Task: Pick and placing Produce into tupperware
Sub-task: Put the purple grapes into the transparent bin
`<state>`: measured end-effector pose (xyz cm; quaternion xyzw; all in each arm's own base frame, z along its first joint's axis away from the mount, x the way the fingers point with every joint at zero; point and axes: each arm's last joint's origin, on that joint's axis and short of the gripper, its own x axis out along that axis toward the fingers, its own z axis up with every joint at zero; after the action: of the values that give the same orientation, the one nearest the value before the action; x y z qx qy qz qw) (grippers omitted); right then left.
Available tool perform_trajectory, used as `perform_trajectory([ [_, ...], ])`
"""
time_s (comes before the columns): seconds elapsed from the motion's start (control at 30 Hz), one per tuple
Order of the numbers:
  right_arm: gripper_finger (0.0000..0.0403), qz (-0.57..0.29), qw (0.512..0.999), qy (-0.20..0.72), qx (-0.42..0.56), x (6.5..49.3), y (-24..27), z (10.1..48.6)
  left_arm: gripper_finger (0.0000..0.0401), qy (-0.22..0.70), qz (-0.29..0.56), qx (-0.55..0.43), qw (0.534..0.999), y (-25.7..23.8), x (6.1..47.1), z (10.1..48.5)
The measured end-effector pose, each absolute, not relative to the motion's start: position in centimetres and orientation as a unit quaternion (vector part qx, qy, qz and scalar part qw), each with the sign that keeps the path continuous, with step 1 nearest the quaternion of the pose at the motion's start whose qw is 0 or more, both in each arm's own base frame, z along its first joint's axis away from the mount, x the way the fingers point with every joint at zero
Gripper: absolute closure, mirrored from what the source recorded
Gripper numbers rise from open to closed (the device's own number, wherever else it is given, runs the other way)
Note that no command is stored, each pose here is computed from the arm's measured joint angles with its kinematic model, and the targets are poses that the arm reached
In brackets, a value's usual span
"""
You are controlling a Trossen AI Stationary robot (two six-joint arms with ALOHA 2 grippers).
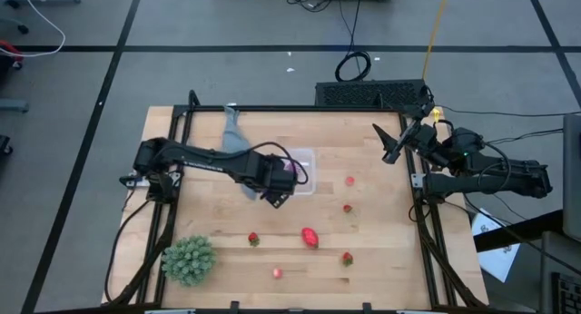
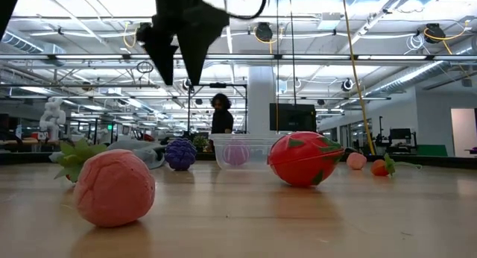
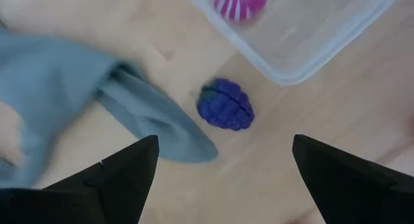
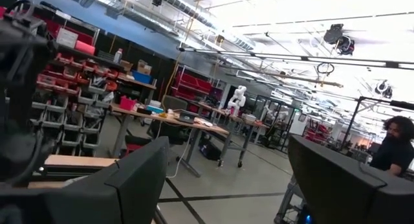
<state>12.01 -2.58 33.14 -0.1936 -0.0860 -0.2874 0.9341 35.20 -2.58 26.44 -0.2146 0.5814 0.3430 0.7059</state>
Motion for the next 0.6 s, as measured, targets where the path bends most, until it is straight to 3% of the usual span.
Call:
perform_trajectory([
  [0.6, 0.0094, -0.288, 0.932, -0.083, -0.203, 12.0, -2.6, 33.1, 0.0038, 0.553, 0.359, -0.271, 0.701, -2.6, 35.4, 22.9],
])
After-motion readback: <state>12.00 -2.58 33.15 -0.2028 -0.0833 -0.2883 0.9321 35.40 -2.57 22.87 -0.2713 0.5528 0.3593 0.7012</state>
